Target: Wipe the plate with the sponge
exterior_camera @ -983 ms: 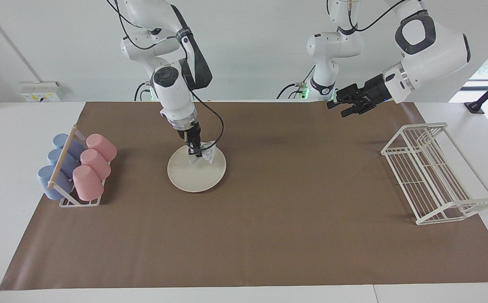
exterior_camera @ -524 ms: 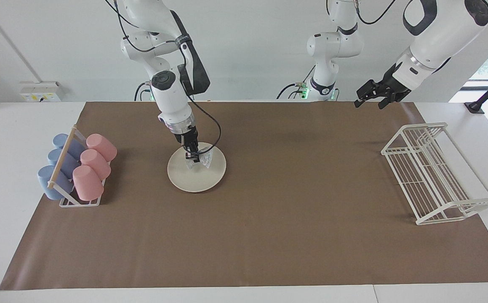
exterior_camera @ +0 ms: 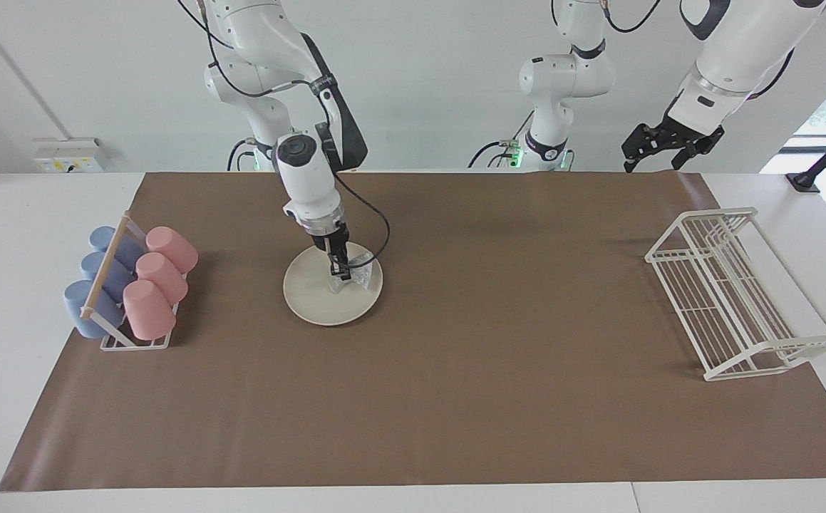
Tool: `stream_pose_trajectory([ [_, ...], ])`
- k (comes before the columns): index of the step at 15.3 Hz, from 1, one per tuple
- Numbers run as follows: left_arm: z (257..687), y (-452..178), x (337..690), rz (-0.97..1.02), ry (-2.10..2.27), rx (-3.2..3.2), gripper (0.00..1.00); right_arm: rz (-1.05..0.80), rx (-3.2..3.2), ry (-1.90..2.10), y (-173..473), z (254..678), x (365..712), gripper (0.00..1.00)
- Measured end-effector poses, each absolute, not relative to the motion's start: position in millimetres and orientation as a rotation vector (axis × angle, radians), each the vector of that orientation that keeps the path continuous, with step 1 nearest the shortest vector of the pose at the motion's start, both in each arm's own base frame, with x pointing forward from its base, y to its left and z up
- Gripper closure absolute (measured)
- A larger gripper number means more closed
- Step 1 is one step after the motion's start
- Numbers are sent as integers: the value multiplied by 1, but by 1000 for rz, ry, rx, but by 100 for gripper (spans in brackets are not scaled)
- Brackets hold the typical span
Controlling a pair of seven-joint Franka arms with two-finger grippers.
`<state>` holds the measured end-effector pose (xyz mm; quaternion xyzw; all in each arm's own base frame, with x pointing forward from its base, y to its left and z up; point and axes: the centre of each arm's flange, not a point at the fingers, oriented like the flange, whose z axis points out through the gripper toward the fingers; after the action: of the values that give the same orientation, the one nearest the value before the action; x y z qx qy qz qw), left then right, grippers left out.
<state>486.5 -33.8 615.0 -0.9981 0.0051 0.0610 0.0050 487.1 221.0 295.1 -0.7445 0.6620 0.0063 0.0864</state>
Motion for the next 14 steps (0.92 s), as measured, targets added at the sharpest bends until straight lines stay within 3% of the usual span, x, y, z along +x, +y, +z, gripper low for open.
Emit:
stream_pose_trajectory([
  [7,615,-27,487,194,-14,-3123,0,10,-2195,1986,214,297,493,89],
  [14,615,-26,487,194,-19,-3123,0,-4,-2193,2006,162,296,511,89],
])
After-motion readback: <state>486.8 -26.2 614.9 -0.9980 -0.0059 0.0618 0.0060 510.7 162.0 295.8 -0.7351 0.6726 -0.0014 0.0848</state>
